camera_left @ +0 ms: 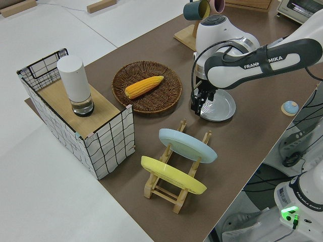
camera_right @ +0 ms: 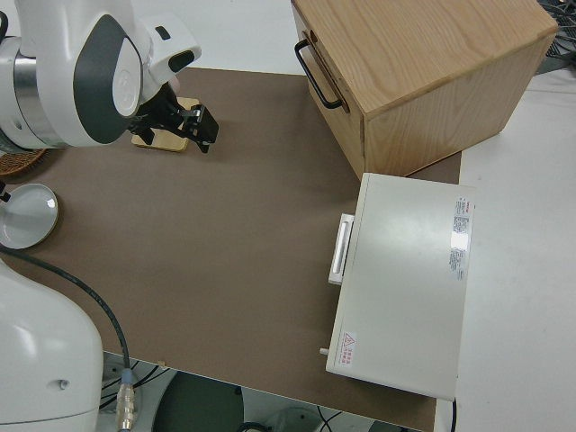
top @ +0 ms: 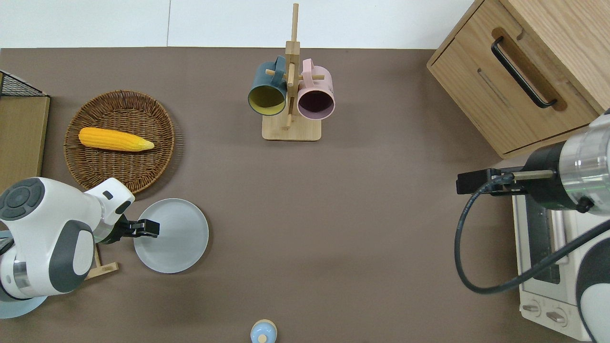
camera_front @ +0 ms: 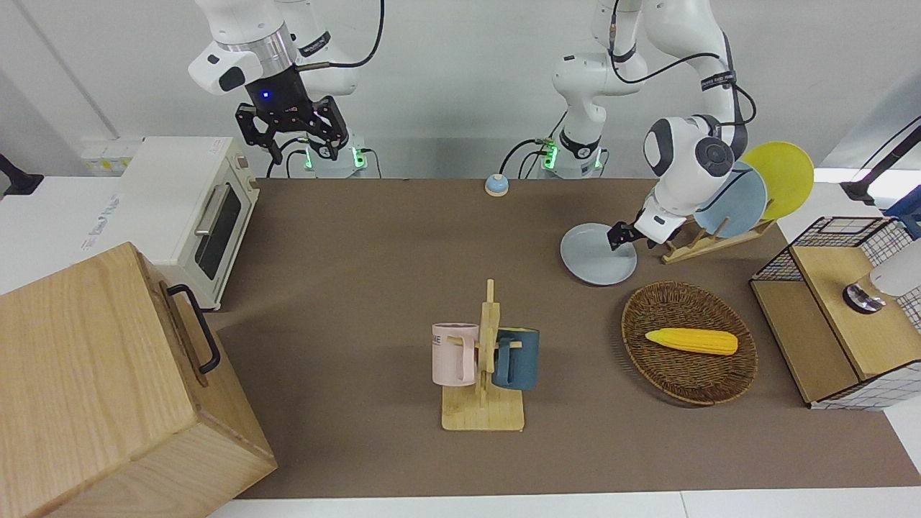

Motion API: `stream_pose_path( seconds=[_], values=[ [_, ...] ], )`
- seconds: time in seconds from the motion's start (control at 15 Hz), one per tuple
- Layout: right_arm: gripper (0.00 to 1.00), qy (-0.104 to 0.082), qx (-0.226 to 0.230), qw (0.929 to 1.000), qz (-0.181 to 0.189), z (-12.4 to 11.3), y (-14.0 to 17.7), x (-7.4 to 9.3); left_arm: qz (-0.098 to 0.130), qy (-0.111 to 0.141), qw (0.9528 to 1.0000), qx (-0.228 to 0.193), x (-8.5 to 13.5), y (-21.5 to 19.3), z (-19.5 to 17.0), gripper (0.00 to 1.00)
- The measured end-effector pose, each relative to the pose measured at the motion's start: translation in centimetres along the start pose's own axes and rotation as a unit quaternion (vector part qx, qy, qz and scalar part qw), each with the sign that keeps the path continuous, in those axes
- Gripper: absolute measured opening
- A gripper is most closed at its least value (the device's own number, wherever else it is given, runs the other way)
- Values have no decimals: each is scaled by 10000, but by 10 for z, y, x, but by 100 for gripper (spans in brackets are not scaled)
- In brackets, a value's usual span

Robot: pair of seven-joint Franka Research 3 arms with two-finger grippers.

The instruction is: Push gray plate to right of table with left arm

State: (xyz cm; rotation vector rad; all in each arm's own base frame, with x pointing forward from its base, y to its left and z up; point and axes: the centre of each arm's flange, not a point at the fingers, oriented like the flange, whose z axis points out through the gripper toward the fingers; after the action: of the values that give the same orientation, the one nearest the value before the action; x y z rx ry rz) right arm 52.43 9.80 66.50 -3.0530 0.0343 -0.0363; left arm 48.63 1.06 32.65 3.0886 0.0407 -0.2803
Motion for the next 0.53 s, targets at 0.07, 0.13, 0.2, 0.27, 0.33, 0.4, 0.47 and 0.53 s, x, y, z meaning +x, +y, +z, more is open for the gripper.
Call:
stream_pose_path(
  seconds=[0.07,0.13,0.2,0.27,0.33,0.4,0.47,0.53],
  values=[
    [100,0,0,10000,0,0,0,0,40,-17,10000,-5,-2,-3,3,99],
    [100,0,0,10000,0,0,0,0,54,-34,10000,-10,-3,-5,5,99],
    [100,0,0,10000,0,0,0,0,64,-51,10000,-18,-5,-9,7,99],
    [100,0,0,10000,0,0,0,0,61,-34,10000,-25,-6,-13,9,99],
    [100,0,0,10000,0,0,0,0,57,9,10000,-28,-8,-17,11,96],
    [100,0,0,10000,0,0,0,0,53,50,10000,-29,-10,-19,14,95],
    [100,0,0,10000,0,0,0,0,50,83,9999,-27,-13,-20,18,95],
    [100,0,0,10000,0,0,0,0,53,94,9999,-26,-16,-20,21,93]
  ],
)
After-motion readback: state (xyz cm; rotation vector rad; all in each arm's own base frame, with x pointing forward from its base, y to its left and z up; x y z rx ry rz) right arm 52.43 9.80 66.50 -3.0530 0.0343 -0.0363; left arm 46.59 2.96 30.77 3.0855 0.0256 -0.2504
